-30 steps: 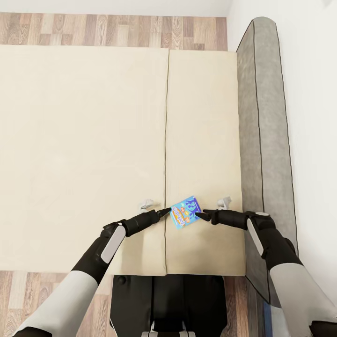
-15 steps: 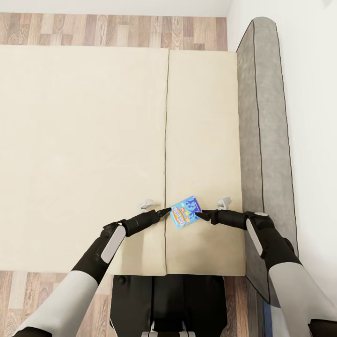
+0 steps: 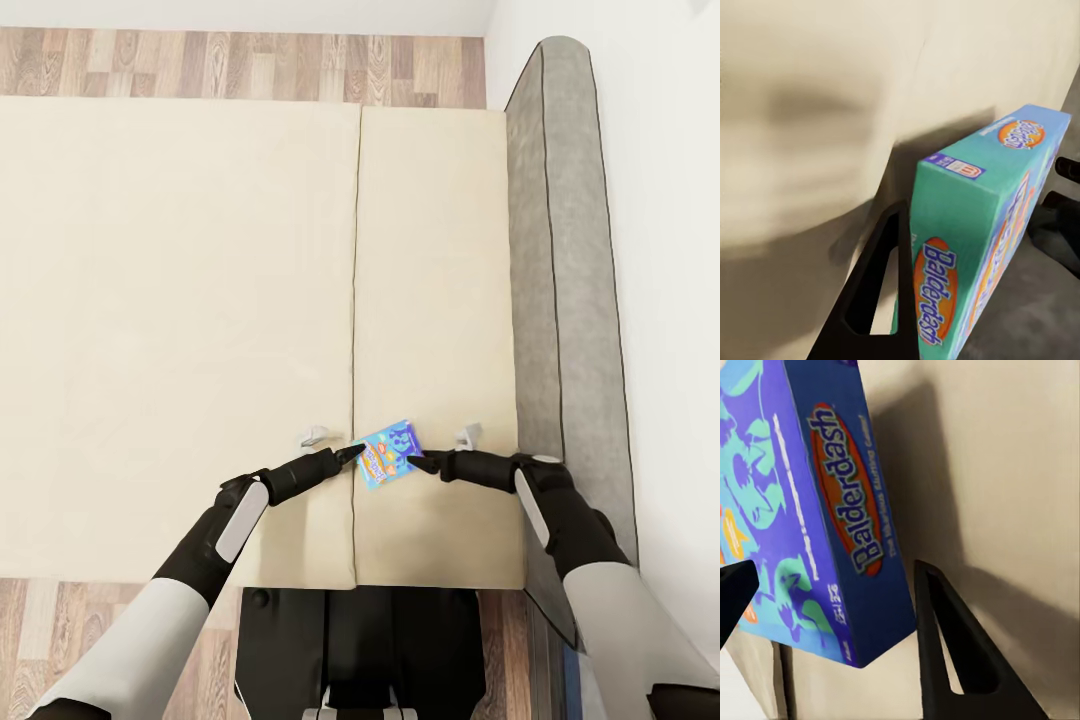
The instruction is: Put all the toys in the child's room - the three board games (two on the bed and one on the table), the two jigsaw puzzles on the table, and the tennis ball on the table - inside the toy box on the table in the child's room.
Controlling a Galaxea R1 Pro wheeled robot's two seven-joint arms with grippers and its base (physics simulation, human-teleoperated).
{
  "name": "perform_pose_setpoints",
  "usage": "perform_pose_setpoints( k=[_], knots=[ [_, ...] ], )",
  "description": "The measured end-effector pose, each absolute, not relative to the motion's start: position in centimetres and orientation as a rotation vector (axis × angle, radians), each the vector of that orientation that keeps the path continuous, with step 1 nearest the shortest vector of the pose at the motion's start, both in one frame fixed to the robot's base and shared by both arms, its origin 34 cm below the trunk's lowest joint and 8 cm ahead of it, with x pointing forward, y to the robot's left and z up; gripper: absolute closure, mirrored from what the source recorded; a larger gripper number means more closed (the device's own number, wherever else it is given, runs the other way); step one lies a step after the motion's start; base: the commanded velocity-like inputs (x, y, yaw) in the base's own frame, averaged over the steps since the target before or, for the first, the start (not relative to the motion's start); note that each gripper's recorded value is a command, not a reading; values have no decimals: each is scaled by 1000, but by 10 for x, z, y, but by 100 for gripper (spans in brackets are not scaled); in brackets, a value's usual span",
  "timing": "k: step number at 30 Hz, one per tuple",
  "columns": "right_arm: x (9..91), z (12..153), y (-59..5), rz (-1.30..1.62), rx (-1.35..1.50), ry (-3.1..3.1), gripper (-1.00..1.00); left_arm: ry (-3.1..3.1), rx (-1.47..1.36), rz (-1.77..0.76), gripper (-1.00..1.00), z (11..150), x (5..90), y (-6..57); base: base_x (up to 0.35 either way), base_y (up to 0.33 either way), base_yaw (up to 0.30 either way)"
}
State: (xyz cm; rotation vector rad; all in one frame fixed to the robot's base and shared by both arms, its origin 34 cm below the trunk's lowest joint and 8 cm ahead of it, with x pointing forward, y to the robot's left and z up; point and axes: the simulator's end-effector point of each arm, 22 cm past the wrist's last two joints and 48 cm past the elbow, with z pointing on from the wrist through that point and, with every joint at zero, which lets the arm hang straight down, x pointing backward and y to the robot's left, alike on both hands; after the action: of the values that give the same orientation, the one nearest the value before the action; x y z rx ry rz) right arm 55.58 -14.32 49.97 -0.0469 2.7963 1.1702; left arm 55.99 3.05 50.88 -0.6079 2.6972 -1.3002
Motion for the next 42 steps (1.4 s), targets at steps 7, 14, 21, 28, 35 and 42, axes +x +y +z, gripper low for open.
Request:
perform_pose_setpoints(
  k=[7,14,21,28,35,42],
  knots=[
    [549,503,-125,1212,-81,2783,-100,2698,-606,-1297,-100,509,560,31,0,0,0],
    [545,505,-116,1238,-106,2778,-100,2698,-607,-1297,-100,509,559,31,0,0,0],
    [542,507,-111,1254,-116,2773,-100,2698,-607,-1296,-100,509,559,31,0,0,0],
    [542,509,-108,1261,-121,2769,-100,2699,-607,-1296,-100,509,559,31,0,0,0],
    [542,510,-107,1267,-125,2766,-100,2699,-607,-1297,-100,509,559,31,0,0,0],
    [542,513,-105,1289,-130,2753,-100,2699,-608,-1298,-100,509,559,31,0,0,0]
  ],
)
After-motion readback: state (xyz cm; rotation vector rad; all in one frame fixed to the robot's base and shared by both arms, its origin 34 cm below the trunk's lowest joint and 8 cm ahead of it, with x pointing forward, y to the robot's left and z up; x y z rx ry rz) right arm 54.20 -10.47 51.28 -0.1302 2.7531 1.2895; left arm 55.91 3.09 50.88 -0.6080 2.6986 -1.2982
